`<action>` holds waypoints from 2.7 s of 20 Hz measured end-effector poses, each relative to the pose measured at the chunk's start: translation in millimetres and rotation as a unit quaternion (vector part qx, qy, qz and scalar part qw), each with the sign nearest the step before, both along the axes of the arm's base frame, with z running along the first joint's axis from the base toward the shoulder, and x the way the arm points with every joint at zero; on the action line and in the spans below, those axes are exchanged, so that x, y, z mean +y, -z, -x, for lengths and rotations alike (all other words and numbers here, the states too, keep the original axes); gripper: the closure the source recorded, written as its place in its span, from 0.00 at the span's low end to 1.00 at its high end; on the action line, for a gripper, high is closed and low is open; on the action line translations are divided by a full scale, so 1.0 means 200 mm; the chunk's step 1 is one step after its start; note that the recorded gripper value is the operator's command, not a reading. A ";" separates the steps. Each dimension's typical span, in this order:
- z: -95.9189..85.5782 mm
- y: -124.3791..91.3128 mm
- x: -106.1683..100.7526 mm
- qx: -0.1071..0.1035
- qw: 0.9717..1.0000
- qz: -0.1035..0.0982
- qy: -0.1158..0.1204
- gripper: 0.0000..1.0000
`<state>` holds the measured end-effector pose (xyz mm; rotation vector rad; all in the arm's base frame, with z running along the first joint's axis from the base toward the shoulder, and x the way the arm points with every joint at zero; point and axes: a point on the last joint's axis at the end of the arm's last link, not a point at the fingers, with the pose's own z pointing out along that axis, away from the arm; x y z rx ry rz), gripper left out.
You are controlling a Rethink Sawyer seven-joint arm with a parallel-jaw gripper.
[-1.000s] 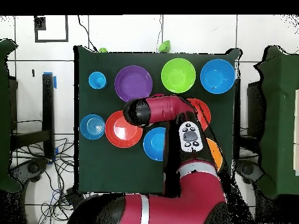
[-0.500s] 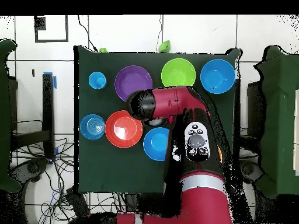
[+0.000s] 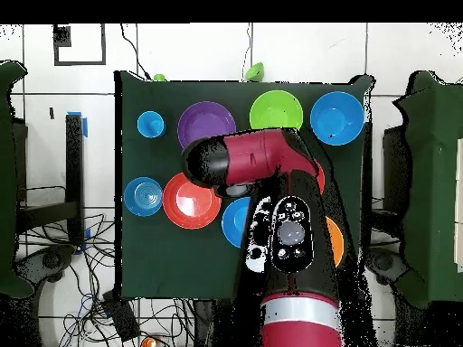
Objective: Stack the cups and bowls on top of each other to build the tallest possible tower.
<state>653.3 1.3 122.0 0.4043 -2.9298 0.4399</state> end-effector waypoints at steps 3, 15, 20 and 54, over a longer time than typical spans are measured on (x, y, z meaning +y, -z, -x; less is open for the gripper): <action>0.00 -0.05 0.09 -0.006 1.000 0.005 -0.013 1.00; 0.20 -0.15 0.39 0.016 0.999 -0.042 0.002 1.00; 0.33 -0.14 0.45 0.026 0.997 -0.065 0.019 1.00; 0.75 0.36 0.72 -0.017 0.990 -0.115 0.079 1.00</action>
